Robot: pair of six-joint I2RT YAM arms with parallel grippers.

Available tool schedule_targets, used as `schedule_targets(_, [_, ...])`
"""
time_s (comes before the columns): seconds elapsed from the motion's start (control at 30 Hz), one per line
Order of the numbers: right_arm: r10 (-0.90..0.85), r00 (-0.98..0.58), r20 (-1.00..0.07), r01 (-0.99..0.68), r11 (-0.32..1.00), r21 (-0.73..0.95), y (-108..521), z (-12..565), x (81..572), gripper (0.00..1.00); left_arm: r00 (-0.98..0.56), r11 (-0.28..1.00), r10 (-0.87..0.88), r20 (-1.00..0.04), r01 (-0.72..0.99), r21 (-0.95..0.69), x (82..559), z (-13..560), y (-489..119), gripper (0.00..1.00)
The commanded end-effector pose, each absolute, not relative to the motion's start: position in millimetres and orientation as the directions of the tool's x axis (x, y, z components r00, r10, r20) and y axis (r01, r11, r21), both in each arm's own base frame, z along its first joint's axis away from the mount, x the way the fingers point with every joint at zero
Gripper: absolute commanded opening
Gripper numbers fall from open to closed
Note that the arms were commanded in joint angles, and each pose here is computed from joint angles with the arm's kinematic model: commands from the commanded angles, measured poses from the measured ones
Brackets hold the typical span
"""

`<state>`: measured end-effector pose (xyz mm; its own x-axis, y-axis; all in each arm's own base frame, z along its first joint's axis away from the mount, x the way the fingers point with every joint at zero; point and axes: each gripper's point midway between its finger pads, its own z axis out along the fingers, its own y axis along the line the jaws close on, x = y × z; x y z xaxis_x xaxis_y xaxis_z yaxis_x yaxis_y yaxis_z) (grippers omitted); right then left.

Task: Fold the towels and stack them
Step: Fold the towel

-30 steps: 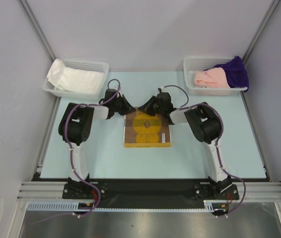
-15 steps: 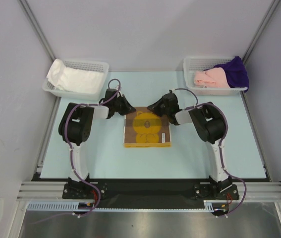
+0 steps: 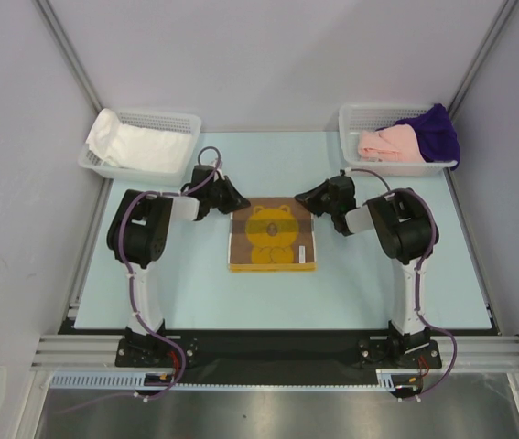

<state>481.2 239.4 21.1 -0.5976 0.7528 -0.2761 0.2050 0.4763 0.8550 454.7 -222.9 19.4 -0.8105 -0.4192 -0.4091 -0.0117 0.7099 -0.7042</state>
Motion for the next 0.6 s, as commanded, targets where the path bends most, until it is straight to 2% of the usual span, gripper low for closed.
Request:
schedule_targets(0.0, [0.724,-0.621,-0.300,0.282,0.563,0.777,216.1,-13.9,465.2,0.00,-0.791,0.693,-0.458,-0.406,-0.031,-0.721,456.0,21.6,-207.0,0.06])
schedule_targets(0.17, [0.712,-0.641,-0.286,0.281,0.565,0.776,214.0,-22.1,462.9,0.00,-0.756,0.689,-0.499,-0.424,-0.049,-0.723,465.9,31.5,-184.3,0.11])
schedule_targets(0.57, [0.670,-0.688,-0.278,0.243,0.574,0.782,217.0,-19.5,465.0,0.00,-0.724,0.737,-0.520,-0.453,-0.112,-0.667,476.4,31.4,-157.3,0.14])
